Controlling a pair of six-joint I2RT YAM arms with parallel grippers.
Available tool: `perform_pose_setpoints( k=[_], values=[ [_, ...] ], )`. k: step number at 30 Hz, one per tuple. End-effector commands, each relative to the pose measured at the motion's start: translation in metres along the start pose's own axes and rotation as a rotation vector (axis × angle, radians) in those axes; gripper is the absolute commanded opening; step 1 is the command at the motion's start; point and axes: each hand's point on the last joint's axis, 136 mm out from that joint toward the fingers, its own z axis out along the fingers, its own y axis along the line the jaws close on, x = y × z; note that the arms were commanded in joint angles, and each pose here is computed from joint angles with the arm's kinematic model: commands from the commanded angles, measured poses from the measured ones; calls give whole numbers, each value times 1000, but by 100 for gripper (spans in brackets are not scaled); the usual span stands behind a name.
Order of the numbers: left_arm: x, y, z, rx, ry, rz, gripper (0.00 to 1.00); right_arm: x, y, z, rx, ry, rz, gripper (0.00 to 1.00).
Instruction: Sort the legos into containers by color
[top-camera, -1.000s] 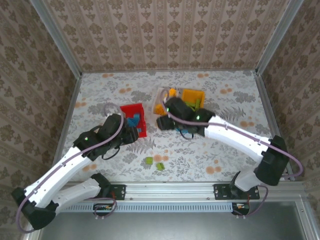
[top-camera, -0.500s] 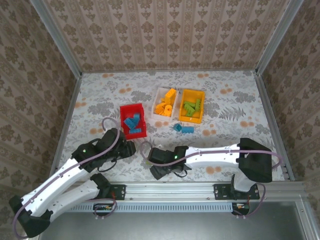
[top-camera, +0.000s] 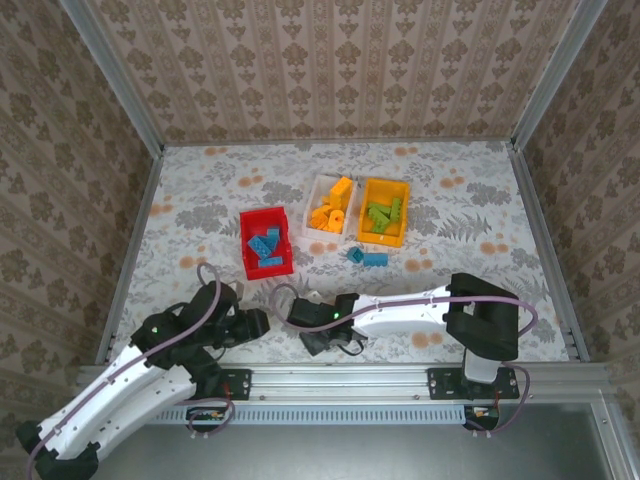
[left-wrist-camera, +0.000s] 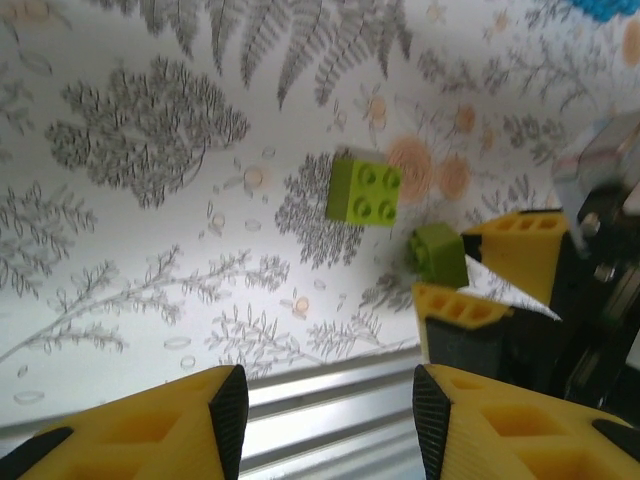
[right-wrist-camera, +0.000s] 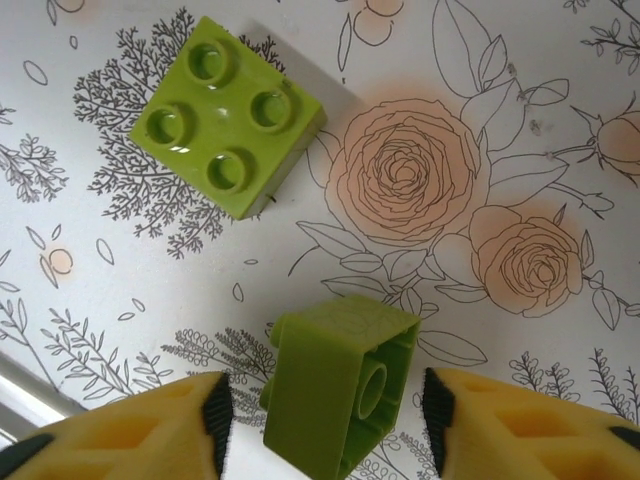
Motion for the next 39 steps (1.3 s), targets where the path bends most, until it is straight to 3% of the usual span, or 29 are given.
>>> perform_pose_setpoints(
  k=[1,10,15,20,25,33,39],
  values=[
    [18,4,1,10,80,-35,51,-10,-2,5,27,-19,26,48],
    [6,-17,13,53,77,-12,51,-14,-15,4,60,-27,41,32],
    [-8,-38,14,90,49,12,51,-28,-39,-28,122,-94,50,25],
    [-35,-78,13,142,-7,72,50,-54,-108,-73,180,-174,172,24],
    [-76,-130,17,102,-96,213,51,-98,-195,-90,200,-221,347,24],
    [-135,-202,55,-4,-238,398,51,-177,-288,-68,167,-223,542,23],
    [-152,-222,101,-87,-238,464,52,-194,-328,-32,177,-152,619,25]
  ],
)
